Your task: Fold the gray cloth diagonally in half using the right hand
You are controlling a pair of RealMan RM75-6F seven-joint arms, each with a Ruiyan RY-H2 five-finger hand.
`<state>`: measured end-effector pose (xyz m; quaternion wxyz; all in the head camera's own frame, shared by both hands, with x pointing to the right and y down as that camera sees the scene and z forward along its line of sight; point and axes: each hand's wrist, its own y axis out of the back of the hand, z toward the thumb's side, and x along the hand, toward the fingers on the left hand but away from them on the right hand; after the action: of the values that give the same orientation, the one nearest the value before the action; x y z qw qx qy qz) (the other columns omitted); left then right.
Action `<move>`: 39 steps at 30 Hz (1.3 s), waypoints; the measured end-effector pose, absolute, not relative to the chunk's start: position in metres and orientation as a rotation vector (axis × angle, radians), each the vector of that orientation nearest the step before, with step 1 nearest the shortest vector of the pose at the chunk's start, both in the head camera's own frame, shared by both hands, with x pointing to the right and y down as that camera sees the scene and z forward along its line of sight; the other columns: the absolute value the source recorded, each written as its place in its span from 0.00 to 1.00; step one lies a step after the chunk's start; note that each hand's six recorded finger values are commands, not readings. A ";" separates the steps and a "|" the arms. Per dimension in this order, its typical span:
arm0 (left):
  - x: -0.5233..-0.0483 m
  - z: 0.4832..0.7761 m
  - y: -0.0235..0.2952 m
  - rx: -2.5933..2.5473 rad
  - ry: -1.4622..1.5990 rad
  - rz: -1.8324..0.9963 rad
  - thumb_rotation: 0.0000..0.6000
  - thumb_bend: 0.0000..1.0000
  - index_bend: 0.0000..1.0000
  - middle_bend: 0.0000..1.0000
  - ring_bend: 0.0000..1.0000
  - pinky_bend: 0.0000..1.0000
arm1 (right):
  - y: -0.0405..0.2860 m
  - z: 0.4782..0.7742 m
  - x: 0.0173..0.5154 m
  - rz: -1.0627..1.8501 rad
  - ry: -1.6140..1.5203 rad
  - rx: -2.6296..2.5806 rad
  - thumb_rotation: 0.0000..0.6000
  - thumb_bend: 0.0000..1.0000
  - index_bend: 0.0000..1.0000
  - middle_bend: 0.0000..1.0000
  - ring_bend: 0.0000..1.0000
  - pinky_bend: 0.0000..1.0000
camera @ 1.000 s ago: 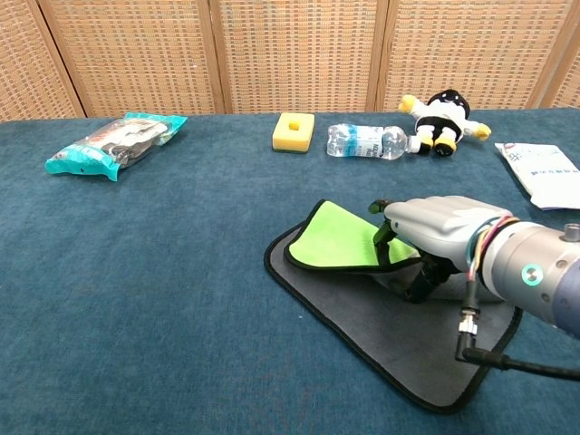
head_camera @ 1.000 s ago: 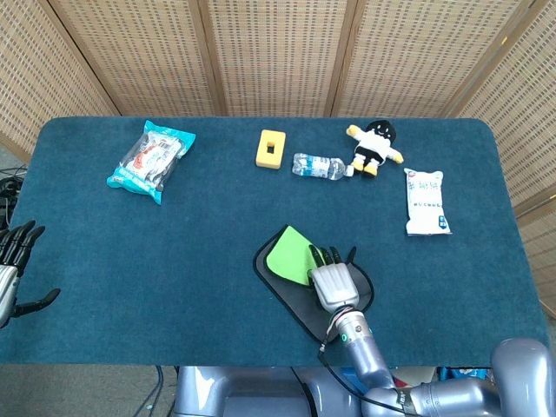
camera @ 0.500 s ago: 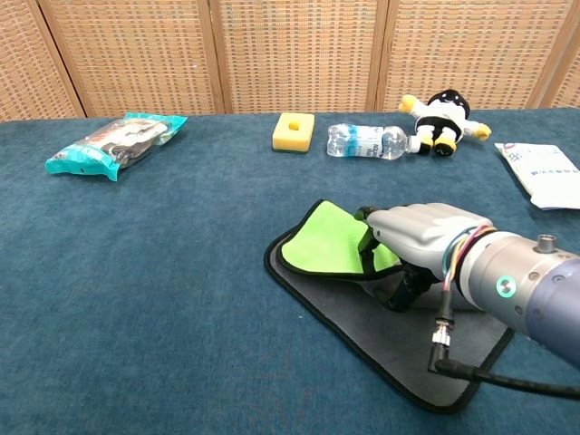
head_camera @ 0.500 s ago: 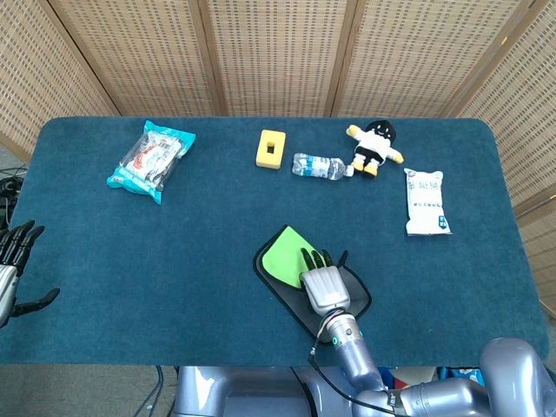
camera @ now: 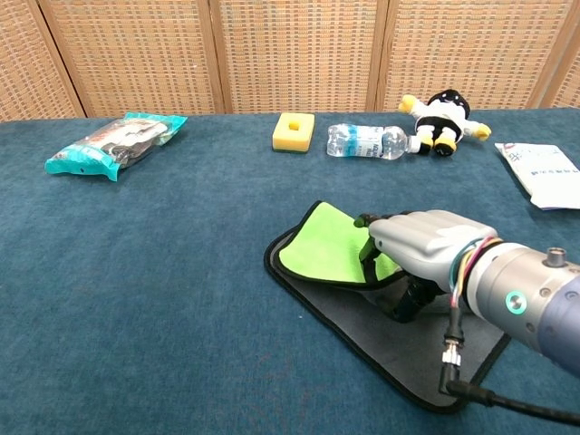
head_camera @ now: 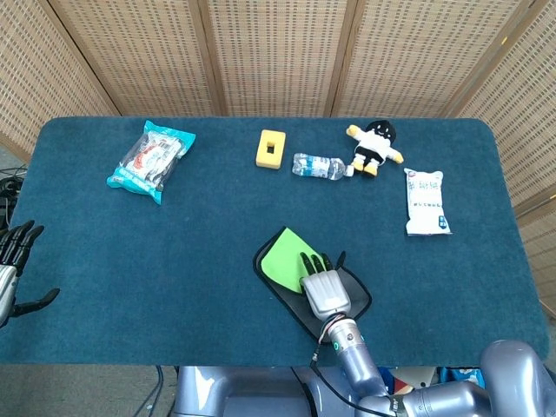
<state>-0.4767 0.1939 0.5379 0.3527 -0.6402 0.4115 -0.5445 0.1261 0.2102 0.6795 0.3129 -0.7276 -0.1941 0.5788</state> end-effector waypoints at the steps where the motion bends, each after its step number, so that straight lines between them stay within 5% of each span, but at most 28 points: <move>1: -0.477 0.538 0.194 -1.657 1.065 -1.408 1.00 0.22 0.00 0.00 0.00 0.00 | 0.212 0.680 0.125 1.524 -0.510 -1.921 1.00 0.59 0.66 0.00 0.00 0.00; 24: -0.477 0.538 0.194 -1.658 1.064 -1.411 1.00 0.22 0.00 0.00 0.00 0.00 | 0.222 0.685 0.122 1.528 -0.471 -1.922 1.00 0.59 0.66 0.00 0.00 0.00; 27: -0.477 0.538 0.194 -1.658 1.064 -1.411 1.00 0.22 0.00 0.00 0.00 0.00 | 0.224 0.686 0.123 1.535 -0.451 -1.927 1.00 0.56 0.51 0.00 0.00 0.00; 31: -0.477 0.539 0.194 -1.658 1.064 -1.412 1.00 0.22 0.00 0.00 0.00 0.00 | 0.227 0.686 0.124 1.540 -0.420 -1.936 1.00 0.31 0.25 0.00 0.00 0.00; 39: -0.477 0.538 0.194 -1.656 1.064 -1.411 1.00 0.22 0.00 0.00 0.00 0.00 | 0.230 0.680 0.121 1.515 -0.412 -1.978 1.00 0.14 0.00 0.00 0.00 0.00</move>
<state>-0.4770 0.1935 0.5383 0.3518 -0.6401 0.4113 -0.5453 0.1207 0.2300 0.6805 0.3034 -0.7464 -0.1554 0.5717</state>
